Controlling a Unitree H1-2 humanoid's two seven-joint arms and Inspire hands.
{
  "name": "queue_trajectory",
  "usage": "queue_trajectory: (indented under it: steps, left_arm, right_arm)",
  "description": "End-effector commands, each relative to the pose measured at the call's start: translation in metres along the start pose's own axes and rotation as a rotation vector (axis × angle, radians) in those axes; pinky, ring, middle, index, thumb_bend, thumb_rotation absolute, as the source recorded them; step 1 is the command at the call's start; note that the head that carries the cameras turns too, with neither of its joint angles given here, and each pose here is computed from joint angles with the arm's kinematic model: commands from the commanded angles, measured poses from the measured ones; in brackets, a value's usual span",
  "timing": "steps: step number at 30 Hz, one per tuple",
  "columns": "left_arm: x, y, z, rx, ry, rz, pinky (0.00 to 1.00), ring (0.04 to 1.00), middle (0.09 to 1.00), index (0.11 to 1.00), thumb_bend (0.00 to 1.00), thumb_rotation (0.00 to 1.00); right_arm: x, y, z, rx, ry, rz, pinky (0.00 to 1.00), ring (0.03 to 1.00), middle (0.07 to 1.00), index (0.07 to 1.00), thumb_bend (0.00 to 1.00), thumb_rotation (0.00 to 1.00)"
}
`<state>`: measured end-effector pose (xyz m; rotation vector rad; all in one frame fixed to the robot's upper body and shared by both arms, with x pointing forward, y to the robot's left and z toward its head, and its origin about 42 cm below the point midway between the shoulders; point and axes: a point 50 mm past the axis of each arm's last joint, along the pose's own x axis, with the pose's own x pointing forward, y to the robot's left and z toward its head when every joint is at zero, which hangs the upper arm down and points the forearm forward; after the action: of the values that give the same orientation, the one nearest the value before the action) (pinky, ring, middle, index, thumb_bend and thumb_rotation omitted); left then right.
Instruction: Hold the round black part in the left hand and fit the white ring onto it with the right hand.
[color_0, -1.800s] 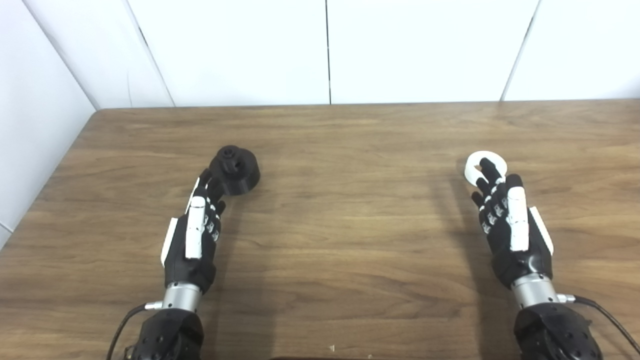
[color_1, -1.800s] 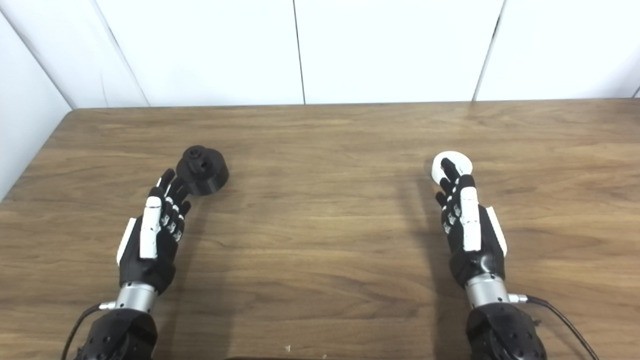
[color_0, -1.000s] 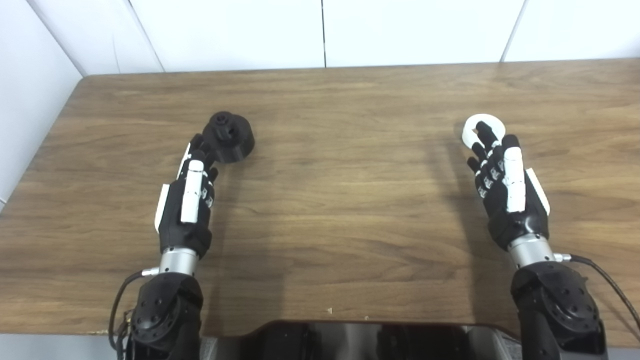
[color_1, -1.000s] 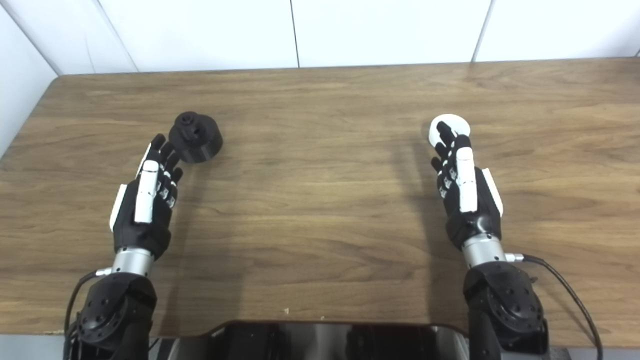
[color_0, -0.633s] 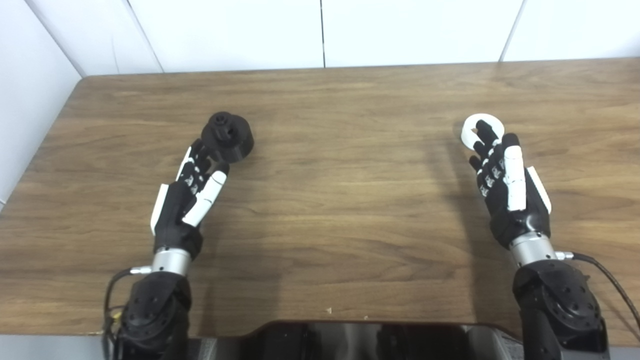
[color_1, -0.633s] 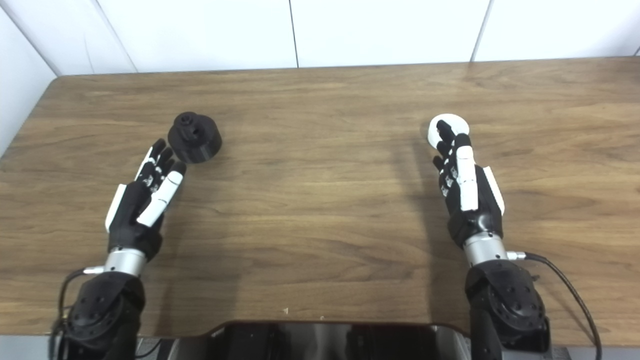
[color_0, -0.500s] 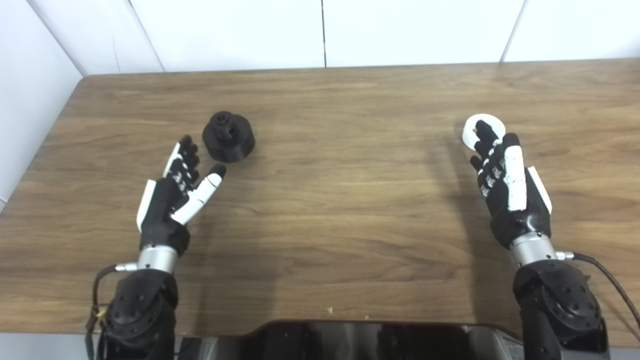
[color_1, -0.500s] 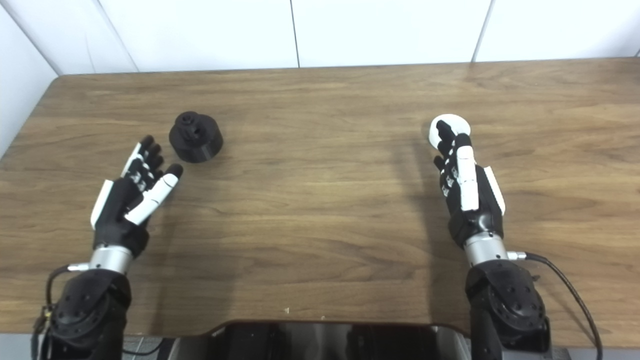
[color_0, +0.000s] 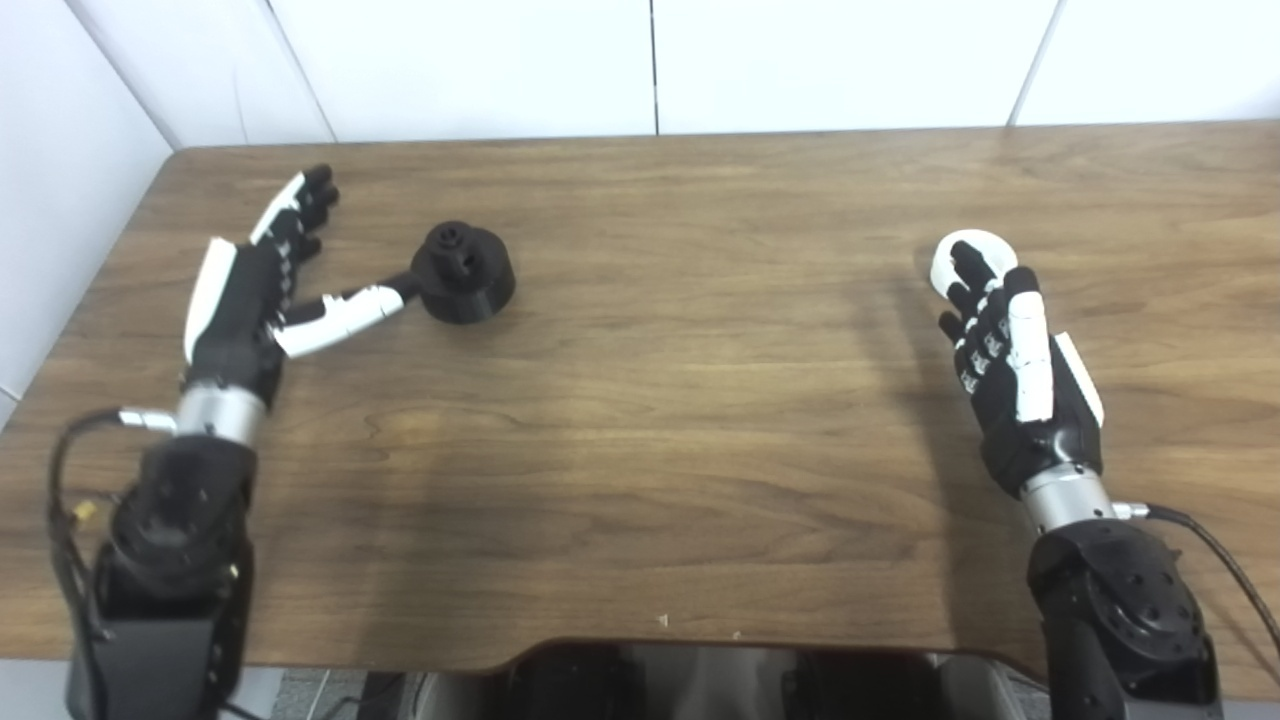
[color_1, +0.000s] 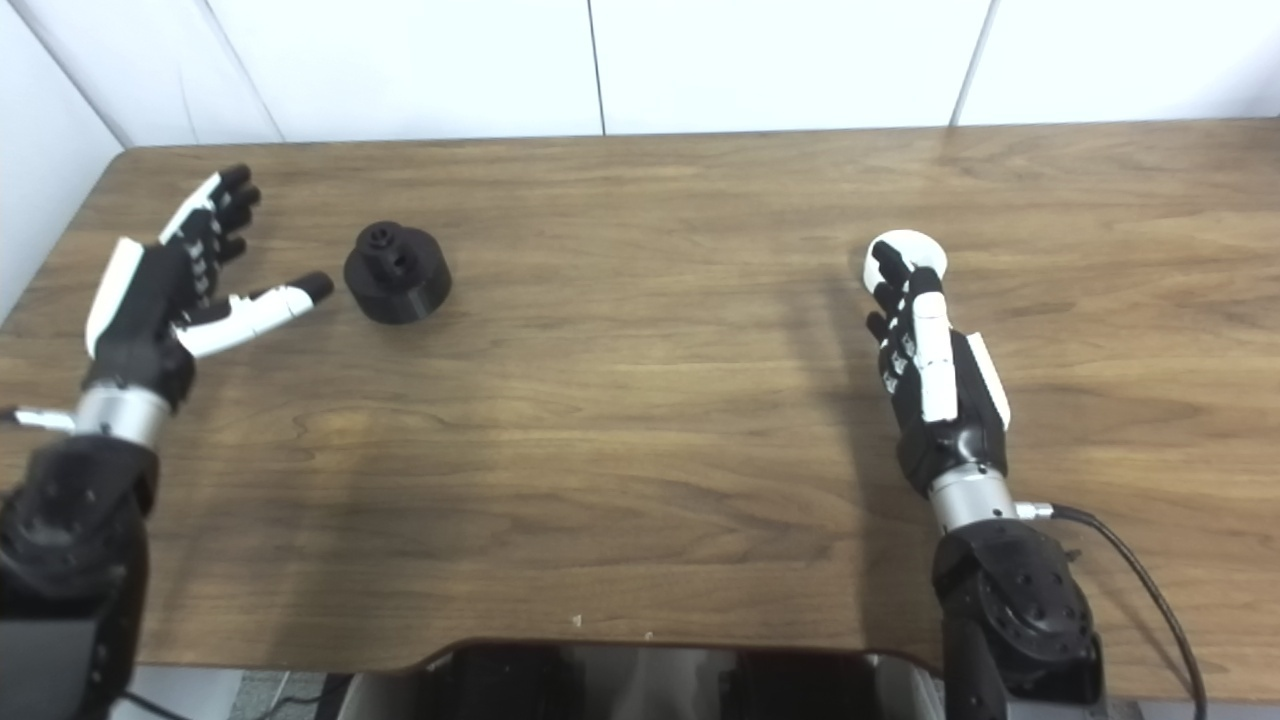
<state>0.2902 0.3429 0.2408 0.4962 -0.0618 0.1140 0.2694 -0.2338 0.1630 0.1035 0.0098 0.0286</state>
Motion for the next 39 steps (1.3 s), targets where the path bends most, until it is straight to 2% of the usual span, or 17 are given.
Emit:
queue_trajectory:
  steps: [1, 5, 10, 16, 22, 28, 39]
  left_arm:
    - [0.016, 0.015, 0.019, 0.112, -0.060, -0.003, 0.95, 0.988, 0.987, 0.953, 0.94, 0.18]
    - [0.028, 0.019, 0.021, 0.210, -0.056, -0.028, 0.99, 0.997, 0.980, 0.945, 0.98, 0.18]
    - [0.043, 0.022, 0.024, 0.414, -0.035, -0.096, 0.93, 0.990, 0.979, 0.957, 0.97, 0.24]
    - [0.062, 0.024, 0.029, 0.556, 0.004, -0.188, 0.92, 1.000, 0.983, 0.939, 0.97, 0.23]
    - [0.077, 0.021, 0.031, 0.607, 0.047, -0.219, 0.90, 1.000, 0.974, 0.922, 0.97, 0.21]
    - [0.091, 0.018, 0.026, 0.625, 0.095, -0.251, 0.88, 1.000, 0.981, 0.920, 0.99, 0.25]
    - [0.106, 0.013, 0.012, 0.697, 0.143, -0.300, 0.94, 1.000, 0.985, 0.922, 1.00, 0.28]
  right_arm:
    - [0.005, 0.005, 0.011, 0.006, -0.059, 0.035, 1.00, 1.000, 0.999, 0.930, 0.52, 1.00]
    - [0.006, 0.005, 0.011, 0.002, -0.062, 0.035, 1.00, 1.000, 1.000, 0.928, 0.53, 1.00]
    - [0.005, 0.004, 0.011, -0.002, -0.061, 0.031, 1.00, 1.000, 0.997, 0.930, 0.52, 1.00]
    - [0.005, 0.003, 0.010, 0.001, -0.068, 0.039, 1.00, 1.000, 1.000, 0.943, 0.51, 1.00]
    - [0.006, 0.003, 0.009, 0.003, -0.073, 0.035, 1.00, 1.000, 0.998, 0.937, 0.52, 1.00]
    - [0.004, 0.002, 0.009, -0.002, -0.073, 0.025, 1.00, 1.000, 0.987, 0.930, 0.52, 1.00]
    - [0.003, -0.001, 0.009, 0.006, -0.075, 0.014, 1.00, 1.000, 0.979, 0.930, 0.53, 1.00]
